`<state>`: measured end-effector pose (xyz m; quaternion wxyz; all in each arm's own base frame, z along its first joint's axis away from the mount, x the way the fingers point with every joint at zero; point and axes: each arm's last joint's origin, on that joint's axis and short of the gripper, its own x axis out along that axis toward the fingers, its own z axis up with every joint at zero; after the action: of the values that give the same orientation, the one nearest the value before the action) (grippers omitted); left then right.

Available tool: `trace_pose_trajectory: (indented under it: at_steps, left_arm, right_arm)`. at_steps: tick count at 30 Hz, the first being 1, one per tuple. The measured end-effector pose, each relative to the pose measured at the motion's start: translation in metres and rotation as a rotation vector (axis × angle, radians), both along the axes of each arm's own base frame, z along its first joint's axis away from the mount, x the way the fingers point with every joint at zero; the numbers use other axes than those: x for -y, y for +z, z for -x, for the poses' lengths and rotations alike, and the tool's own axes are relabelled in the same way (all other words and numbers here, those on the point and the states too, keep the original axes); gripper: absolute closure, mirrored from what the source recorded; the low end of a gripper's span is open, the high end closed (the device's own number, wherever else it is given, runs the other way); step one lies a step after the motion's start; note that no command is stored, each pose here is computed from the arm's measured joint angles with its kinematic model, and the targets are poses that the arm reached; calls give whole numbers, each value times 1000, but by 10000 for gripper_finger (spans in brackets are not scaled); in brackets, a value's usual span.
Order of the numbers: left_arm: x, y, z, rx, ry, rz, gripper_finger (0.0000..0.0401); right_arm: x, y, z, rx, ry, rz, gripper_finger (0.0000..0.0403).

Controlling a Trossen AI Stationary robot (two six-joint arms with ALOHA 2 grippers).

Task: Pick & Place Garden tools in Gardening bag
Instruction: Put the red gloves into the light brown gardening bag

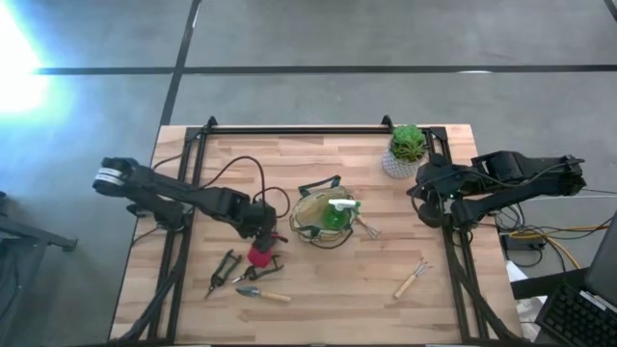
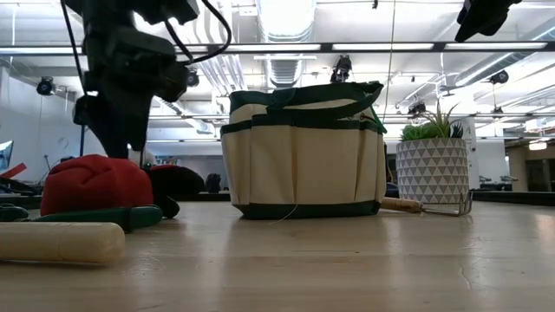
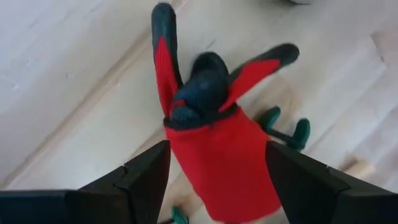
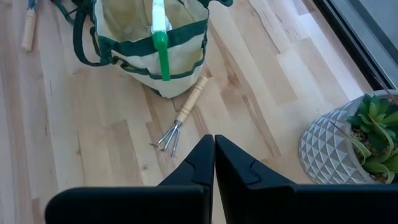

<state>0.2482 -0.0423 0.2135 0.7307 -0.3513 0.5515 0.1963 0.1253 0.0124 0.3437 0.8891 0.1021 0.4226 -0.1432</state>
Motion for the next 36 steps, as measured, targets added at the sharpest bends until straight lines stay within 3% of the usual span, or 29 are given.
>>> trace_pose_trajectory:
  at_steps: [26, 36]
  left_arm:
    - [3, -47, -26, -92, -29, -12, 138]
    - [2, -55, -27, -107, -113, -63, 168]
  right_arm:
    - [0, -7, -1, -26, 0, 4, 394]
    - [0, -8, -1, -27, 0, 4, 394]
